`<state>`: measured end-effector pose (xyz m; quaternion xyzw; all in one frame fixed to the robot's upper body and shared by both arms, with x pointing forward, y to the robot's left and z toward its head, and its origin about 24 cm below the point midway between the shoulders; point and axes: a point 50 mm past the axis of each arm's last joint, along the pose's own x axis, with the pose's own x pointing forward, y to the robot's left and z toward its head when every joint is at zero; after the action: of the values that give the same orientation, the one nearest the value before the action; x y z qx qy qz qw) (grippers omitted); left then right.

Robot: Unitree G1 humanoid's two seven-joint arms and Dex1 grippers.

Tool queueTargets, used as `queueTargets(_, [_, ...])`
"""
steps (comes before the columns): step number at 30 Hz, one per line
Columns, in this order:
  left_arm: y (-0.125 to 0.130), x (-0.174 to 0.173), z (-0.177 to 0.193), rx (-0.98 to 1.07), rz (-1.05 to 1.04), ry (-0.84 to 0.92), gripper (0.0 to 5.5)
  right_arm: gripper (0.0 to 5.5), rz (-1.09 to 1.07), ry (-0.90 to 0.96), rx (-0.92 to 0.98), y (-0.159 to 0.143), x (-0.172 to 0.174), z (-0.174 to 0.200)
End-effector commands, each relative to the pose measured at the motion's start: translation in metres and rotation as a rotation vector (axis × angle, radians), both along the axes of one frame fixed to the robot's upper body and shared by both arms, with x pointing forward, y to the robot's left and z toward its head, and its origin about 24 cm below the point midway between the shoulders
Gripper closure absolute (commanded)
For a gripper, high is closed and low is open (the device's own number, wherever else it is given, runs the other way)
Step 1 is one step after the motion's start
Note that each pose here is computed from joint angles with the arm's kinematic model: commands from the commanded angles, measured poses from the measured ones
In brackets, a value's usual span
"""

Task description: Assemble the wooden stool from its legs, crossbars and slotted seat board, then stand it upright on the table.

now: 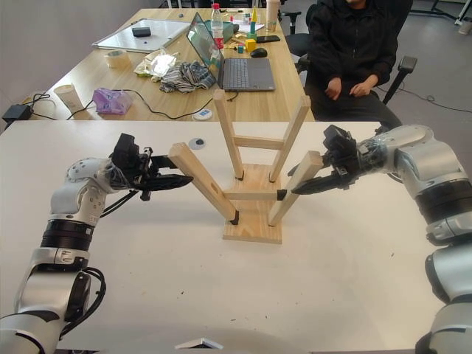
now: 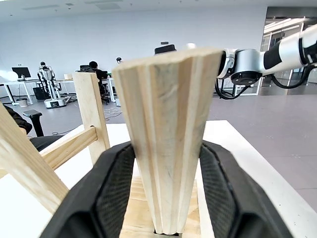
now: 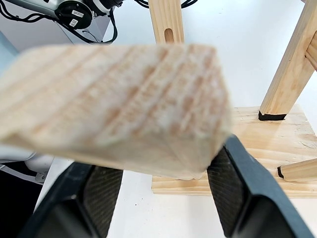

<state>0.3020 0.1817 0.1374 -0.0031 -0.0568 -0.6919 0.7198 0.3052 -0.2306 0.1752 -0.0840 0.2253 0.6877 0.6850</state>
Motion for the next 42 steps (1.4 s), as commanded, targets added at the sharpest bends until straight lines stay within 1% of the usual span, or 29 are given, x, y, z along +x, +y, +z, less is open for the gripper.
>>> queueTargets(1, [-0.012, -0.002, -0.007, 0.044, 0.009, -0.063, 3.51, 3.15, 0.039, 0.165, -0.062, 0.006, -0.010, -0.036])
queueTargets(6, [-0.023, -0.008, -0.003, 0.028, 0.022, -0.098, 3.51, 3.15, 0.037, 0.164, -0.067, 0.005, -0.011, -0.037])
queueTargets(12, [-0.041, -0.020, 0.007, 0.089, -0.061, -0.190, 3.51, 3.15, 0.034, 0.167, -0.065, 0.004, -0.012, -0.038])
queueTargets(13, [-0.041, -0.019, 0.008, 0.090, -0.063, -0.190, 3.51, 3.15, 0.034, 0.168, -0.065, 0.005, -0.012, -0.038])
queueTargets(17, [-0.028, -0.007, 0.008, 0.093, -0.006, -0.178, 3.51, 3.15, 0.034, 0.173, -0.064, 0.005, -0.013, -0.039])
queueTargets(20, [-0.029, -0.003, 0.012, 0.117, -0.021, -0.178, 3.51, 3.15, 0.036, 0.176, -0.066, 0.004, -0.014, -0.040])
queueTargets(24, [-0.049, -0.008, 0.013, 0.126, -0.099, -0.175, 3.51, 3.15, 0.042, 0.174, -0.066, 0.006, -0.015, -0.040])
queueTargets(26, [-0.055, -0.011, 0.013, 0.126, -0.112, -0.169, 3.51, 3.15, 0.045, 0.174, -0.068, 0.006, -0.015, -0.041])
queueTargets(36, [-0.074, -0.016, 0.015, 0.095, -0.114, -0.152, 3.51, 3.15, 0.065, 0.171, -0.067, 0.009, -0.017, -0.041])
queueTargets(42, [-0.086, -0.024, 0.009, 0.102, -0.163, -0.149, 3.51, 3.15, 0.067, 0.172, -0.066, 0.009, -0.019, -0.042])
